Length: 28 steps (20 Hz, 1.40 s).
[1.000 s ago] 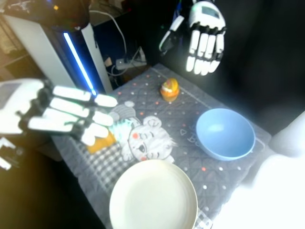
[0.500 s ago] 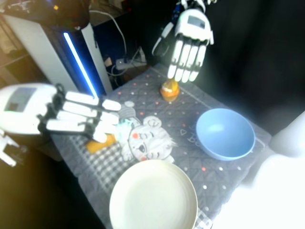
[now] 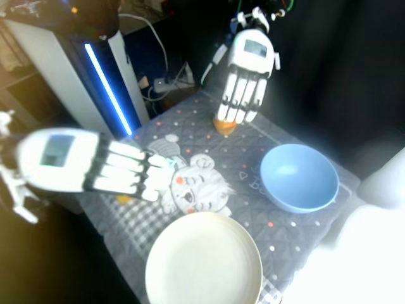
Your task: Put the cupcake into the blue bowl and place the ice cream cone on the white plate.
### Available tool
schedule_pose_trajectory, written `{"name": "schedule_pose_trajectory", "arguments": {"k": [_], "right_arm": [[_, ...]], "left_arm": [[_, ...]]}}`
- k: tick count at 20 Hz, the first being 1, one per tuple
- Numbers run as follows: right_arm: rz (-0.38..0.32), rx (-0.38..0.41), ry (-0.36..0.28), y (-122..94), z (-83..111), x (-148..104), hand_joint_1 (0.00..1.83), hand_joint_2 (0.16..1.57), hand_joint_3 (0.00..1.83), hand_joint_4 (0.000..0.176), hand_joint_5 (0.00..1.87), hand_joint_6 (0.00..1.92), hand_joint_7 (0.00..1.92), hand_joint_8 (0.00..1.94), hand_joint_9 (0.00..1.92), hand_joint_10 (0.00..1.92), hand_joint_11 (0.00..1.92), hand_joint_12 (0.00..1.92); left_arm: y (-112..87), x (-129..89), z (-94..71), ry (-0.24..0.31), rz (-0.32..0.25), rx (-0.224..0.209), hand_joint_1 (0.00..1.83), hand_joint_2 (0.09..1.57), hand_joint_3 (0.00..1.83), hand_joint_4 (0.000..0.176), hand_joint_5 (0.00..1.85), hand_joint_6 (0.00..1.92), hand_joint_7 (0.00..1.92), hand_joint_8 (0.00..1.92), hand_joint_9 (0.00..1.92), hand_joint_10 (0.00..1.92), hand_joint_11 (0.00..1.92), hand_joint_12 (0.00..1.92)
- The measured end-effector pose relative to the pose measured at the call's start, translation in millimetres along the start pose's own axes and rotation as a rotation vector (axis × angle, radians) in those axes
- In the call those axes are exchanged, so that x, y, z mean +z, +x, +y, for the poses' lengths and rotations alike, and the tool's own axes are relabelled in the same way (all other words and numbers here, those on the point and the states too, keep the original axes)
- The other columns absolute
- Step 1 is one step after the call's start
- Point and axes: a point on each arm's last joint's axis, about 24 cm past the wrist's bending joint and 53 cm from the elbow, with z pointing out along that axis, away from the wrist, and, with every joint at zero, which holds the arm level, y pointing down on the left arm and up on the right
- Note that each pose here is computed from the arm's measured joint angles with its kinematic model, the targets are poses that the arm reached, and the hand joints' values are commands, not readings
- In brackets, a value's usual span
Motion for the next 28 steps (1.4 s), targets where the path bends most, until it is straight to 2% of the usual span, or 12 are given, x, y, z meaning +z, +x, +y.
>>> {"name": "schedule_pose_trajectory", "arguments": {"k": [4, 5, 6, 8, 9, 12, 14, 18, 19, 23, 25, 28], "right_arm": [[0.035, 0.012, 0.003, 9.2, -3.6, 8.9, 0.72, 0.64, 0.0, 0.005, 0.41, 0.01, 0.43, 0.01, 0.42, 0.01, 0.3, 0.39], [0.046, 0.011, 0.002, 13.6, -2.9, 11.0, 0.71, 0.64, 0.0, 0.009, 0.4, 0.0, 0.42, 0.0, 0.41, 0.0, 0.29, 0.39], [0.053, 0.007, 0.0, 15.8, -2.3, 11.8, 0.68, 0.65, 0.0, 0.025, 0.41, 0.0, 0.43, 0.0, 0.41, 0.0, 0.3, 0.34], [0.056, 0.005, 0.005, 17.0, -5.0, 13.3, 0.65, 0.67, 0.01, 0.016, 0.4, 0.0, 0.43, 0.0, 0.42, 0.01, 0.34, 0.34], [0.058, 0.004, 0.01, 17.3, -7.1, 13.8, 0.65, 0.7, 0.01, 0.001, 0.37, 0.0, 0.41, 0.0, 0.4, 0.0, 0.32, 0.33], [0.071, 0.006, 0.01, 22.9, -7.5, 17.4, 0.64, 0.7, 0.01, 0.0, 0.37, 0.0, 0.42, 0.0, 0.41, 0.0, 0.33, 0.33], [0.081, 0.016, 0.009, 26.6, -6.8, 18.9, 0.63, 0.71, 0.0, 0.0, 0.38, 0.0, 0.45, 0.0, 0.43, 0.0, 0.25, 0.56], [0.098, 0.015, 0.014, 32.0, -9.8, 22.0, 0.63, 0.7, 0.0, 0.0, 0.41, 0.01, 0.48, 0.01, 0.45, 0.01, 0.26, 0.6], [0.106, 0.023, 0.02, 35.0, -11.4, 23.5, 0.65, 0.71, 0.0, 0.0, 0.41, 0.01, 0.48, 0.0, 0.46, 0.0, 0.19, 0.69], [0.125, 0.021, 0.02, 42.2, -12.6, 27.5, 0.64, 0.71, 0.0, 0.0, 0.42, 0.0, 0.49, 0.0, 0.44, 0.0, 0.14, 0.68], [0.127, 0.021, 0.029, 43.0, -16.9, 29.6, 0.67, 0.71, 0.0, 0.0, 0.41, 0.0, 0.47, 0.0, 0.44, 0.0, 0.14, 0.82], [0.133, 0.024, 0.045, 45.0, -22.6, 31.7, 0.68, 0.68, 0.0, 0.0, 0.44, 0.0, 0.5, 0.0, 0.47, 0.0, 0.1, 0.84]], "left_arm": [[6.5, 4.8, 1.3, 0.0, 0.02, -0.012, 0.7, 0.8, 0.0, 0.0, 0.44, 0.0, 0.57, 0.0, 0.68, 0.01, 0.23, 1.09], [9.1, 6.0, 0.5, 0.004, 0.026, -0.017, 0.72, 0.8, 0.0, 0.0, 0.43, 0.0, 0.56, 0.0, 0.66, 0.0, 0.22, 1.07], [10.8, 6.6, 0.5, 0.004, 0.031, -0.015, 0.72, 0.81, 0.0, 0.0, 0.44, 0.0, 0.56, 0.0, 0.66, 0.0, 0.23, 0.99], [12.9, 6.5, 0.6, 0.005, 0.037, -0.021, 0.72, 0.81, 0.0, 0.0, 0.41, 0.0, 0.57, 0.0, 0.67, 0.0, 0.3, 0.88], [16.7, 8.6, 1.4, 0.008, 0.046, -0.032, 0.7, 0.8, 0.0, 0.0, 0.45, 0.0, 0.57, 0.0, 0.67, 0.0, 0.3, 0.83], [27.5, 12.1, 2.4, 0.007, 0.072, -0.043, 0.7, 0.81, 0.0, 0.0, 0.46, 0.01, 0.56, 0.0, 0.66, 0.0, 0.3, 0.83], [31.3, 12.6, 2.6, 0.008, 0.08, -0.05, 0.7, 0.81, 0.0, 0.0, 0.45, 0.0, 0.55, 0.0, 0.65, 0.0, 0.3, 0.83], [35.3, 11.2, 8.3, -0.007, 0.09, -0.056, 0.71, 0.82, 0.0, 0.0, 0.45, 0.0, 0.57, 0.0, 0.68, 0.01, 0.33, 0.75], [40.5, 12.0, 8.7, -0.007, 0.101, -0.06, 0.72, 0.82, 0.0, 0.005, 0.44, 0.0, 0.56, 0.0, 0.67, 0.0, 0.32, 0.74], [48.8, 14.4, 11.6, -0.013, 0.118, -0.066, 0.69, 0.84, 0.01, 0.0, 0.46, 0.01, 0.56, 0.0, 0.66, 0.0, 0.33, 0.73], [51.0, 15.7, 16.9, -0.026, 0.121, -0.074, 0.68, 0.84, 0.01, 0.0, 0.46, 0.01, 0.54, 0.0, 0.63, 0.0, 0.31, 0.73], [53.2, 16.1, 19.7, -0.033, 0.125, -0.075, 0.72, 0.82, 0.0, 0.0, 0.45, 0.0, 0.54, 0.0, 0.63, 0.0, 0.31, 0.73]]}}
